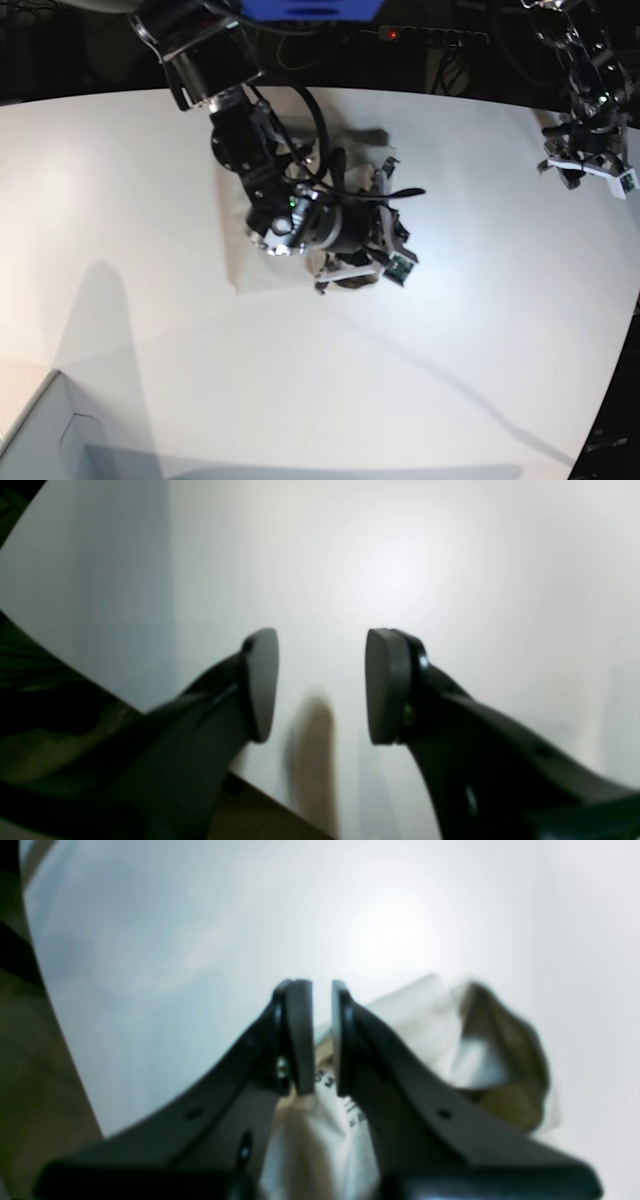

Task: Layout the t-shirt on the table in an organized manner, then fold the t-shirt properly
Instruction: 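Press and tuck the stack's edge fabric with the right gripper, then smooth the stack's collar edge with the right gripper, then withdraw it, then grasp the stack's hem edge with the left gripper and tuck it under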

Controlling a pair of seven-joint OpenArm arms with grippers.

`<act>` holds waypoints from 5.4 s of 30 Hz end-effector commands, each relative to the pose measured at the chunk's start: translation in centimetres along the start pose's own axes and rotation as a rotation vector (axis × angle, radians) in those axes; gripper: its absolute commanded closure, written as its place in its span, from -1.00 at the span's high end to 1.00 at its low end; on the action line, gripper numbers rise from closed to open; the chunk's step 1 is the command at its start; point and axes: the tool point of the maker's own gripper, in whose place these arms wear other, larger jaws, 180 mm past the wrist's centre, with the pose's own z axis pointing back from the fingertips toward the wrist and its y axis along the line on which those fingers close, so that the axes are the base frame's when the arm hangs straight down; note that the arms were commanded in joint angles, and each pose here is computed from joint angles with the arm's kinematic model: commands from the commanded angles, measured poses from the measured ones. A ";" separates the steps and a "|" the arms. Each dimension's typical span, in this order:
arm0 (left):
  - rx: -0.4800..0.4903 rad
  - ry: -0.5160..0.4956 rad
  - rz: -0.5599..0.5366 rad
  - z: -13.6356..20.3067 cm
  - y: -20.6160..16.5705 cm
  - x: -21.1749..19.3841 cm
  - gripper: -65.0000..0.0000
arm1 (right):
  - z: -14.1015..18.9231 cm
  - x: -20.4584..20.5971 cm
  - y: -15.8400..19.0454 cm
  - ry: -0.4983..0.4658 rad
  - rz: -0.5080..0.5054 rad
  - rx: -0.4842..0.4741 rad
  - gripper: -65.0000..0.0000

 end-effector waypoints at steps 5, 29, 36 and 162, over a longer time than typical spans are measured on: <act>0.003 -0.048 -0.010 0.0 0.3 1.7 -0.15 | 3.3 3.1 -2.5 -0.107 0.081 -0.090 -0.83; 0.003 -0.052 -0.014 0.1 0.3 1.8 -0.15 | -1.9 1.8 -2.3 -0.175 -0.114 0.015 -0.82; 0.010 -0.057 -0.025 0.0 0.9 2.3 -0.15 | -0.2 2.3 -3.4 -0.184 -0.094 -0.037 -0.82; -1.204 -0.018 -1.688 8.6 -47.8 -12.8 -0.83 | 32.8 -26.8 -5.5 0.340 -0.572 -0.900 -0.83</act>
